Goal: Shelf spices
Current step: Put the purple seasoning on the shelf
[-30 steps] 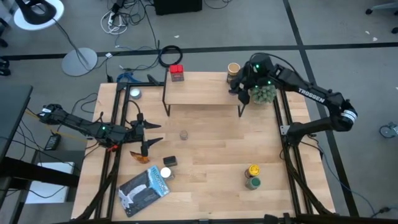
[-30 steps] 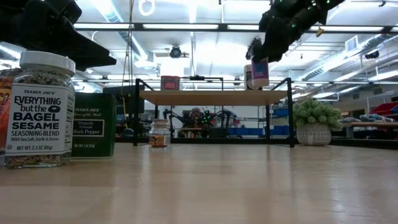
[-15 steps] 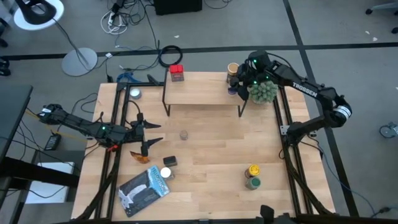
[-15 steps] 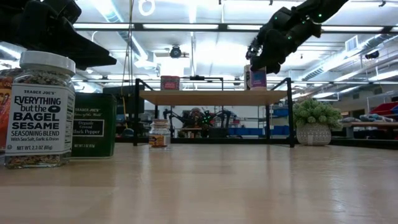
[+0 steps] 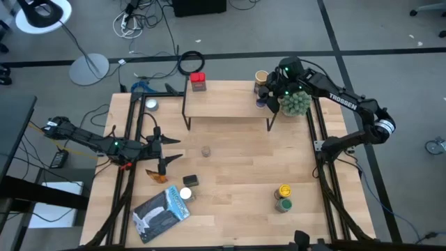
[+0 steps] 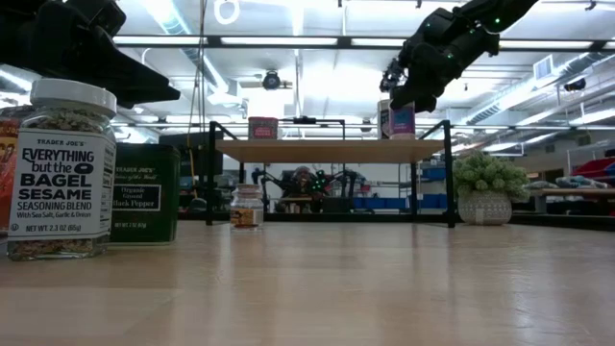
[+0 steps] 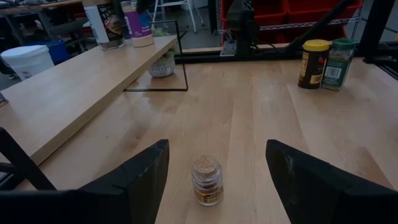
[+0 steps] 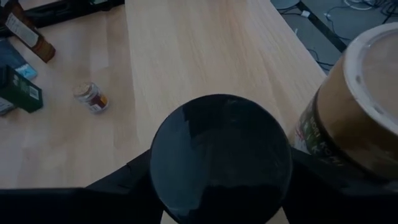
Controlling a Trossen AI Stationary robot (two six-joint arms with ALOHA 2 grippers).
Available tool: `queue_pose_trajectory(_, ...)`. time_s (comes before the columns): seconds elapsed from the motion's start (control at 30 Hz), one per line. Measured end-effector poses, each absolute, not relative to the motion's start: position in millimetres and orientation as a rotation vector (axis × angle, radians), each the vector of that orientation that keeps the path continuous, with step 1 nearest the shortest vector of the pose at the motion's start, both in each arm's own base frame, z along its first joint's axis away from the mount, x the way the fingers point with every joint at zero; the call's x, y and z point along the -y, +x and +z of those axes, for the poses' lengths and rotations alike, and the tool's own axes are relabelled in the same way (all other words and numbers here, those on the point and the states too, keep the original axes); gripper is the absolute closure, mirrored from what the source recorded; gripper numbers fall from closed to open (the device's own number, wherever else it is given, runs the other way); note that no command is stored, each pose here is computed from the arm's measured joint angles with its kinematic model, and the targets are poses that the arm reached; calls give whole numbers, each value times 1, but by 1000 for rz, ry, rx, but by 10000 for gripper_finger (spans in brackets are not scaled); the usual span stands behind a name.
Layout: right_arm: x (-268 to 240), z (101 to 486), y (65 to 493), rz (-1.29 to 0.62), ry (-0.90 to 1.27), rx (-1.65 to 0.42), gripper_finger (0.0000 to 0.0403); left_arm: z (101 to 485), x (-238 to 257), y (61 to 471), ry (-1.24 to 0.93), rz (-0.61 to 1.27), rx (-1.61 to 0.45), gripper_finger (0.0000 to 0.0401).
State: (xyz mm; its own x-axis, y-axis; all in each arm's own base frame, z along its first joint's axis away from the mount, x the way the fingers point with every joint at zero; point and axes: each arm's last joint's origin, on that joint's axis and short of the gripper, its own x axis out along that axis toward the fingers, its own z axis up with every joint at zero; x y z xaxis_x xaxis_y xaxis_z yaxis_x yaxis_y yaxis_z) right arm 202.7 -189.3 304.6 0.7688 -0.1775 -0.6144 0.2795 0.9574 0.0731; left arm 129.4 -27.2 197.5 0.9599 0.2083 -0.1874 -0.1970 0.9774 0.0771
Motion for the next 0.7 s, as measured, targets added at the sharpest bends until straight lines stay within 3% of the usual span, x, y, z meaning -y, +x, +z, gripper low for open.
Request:
queue_pose_trajectory(0.3, 189, 306, 202, -255, 158, -643, 96, 197, 27, 129, 55, 206, -195, 129)
queue_pose_trajectory(0.7, 173, 332, 185, -312, 109, -573, 92, 198, 27, 129, 55, 206, -195, 129)
